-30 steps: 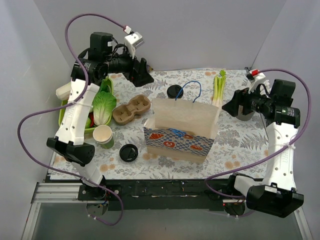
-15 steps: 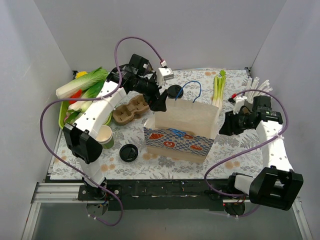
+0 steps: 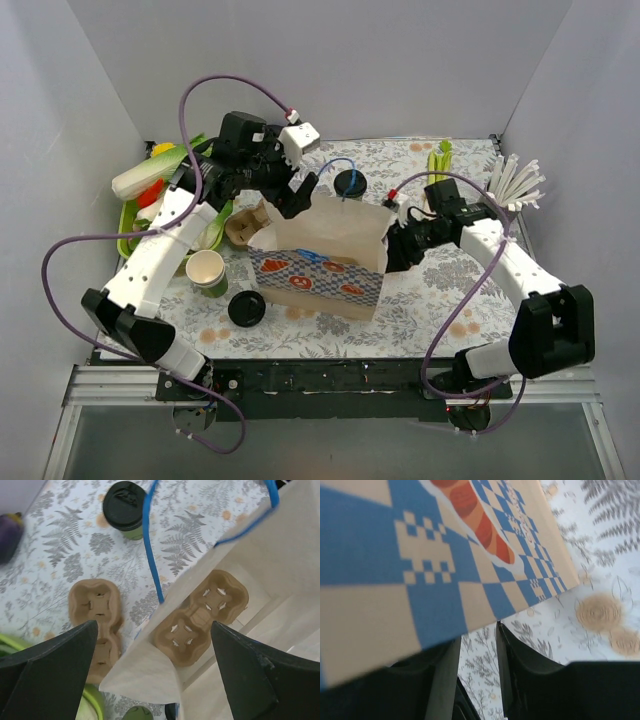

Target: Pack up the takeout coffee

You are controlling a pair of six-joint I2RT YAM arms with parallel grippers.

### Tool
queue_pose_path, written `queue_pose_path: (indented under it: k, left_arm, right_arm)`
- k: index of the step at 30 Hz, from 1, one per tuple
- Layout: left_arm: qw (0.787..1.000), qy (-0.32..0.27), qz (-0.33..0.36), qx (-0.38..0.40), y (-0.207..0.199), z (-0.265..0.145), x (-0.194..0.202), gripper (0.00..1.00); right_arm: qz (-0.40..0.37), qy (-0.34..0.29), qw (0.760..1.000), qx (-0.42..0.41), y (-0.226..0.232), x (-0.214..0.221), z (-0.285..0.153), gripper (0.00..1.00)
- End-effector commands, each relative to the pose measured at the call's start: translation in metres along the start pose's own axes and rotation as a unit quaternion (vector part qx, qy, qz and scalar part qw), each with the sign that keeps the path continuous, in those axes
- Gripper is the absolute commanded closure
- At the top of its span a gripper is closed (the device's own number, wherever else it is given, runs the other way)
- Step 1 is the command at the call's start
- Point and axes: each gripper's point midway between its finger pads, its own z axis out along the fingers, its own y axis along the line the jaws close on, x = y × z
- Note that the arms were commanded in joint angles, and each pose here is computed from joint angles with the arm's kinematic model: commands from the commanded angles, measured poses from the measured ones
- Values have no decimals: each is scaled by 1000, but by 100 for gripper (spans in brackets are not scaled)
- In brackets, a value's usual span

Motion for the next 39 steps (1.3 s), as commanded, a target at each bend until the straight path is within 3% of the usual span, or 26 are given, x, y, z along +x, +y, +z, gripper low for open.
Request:
queue_pose_path:
  k: [1, 6, 10, 15, 19, 23, 30, 33, 39]
  left_arm:
    - [992, -34, -18, -121, 36, -36, -12, 2]
    - [989, -34, -17, -140, 40, -46, -11, 2]
    - [986, -32, -12, -161, 46, -51, -11, 2]
    - [979, -45, 1, -197, 60, -58, -19, 2]
    - [978, -37, -2, -205, 66, -50, -14, 2]
    - [975, -31, -6, -218, 72, -50, -14, 2]
    - [972, -7, -3, -236, 78, -54, -4, 2]
    - [969, 5, 1, -247, 80, -57, 2, 2]
    - [968, 24, 2, -249, 79, -58, 13, 2]
  right_arm:
    - [-62, -30, 997, -33, 19, -56, 15, 57]
    - [-76, -18, 997, 2, -6, -76, 16, 55]
    - [-72, -17, 996, 42, -30, -76, -10, 54]
    - [-9, -90, 990, 106, -82, -101, -60, 55]
    - [-27, -127, 985, 115, -96, -131, -65, 48]
    - [-45, -154, 980, 118, -108, -168, -60, 44]
    - [-134, -151, 969, 144, -128, -237, -27, 15]
    - [-167, -134, 964, 157, -135, -249, -7, 7]
    - [-202, -104, 962, 149, -139, -253, 29, 2]
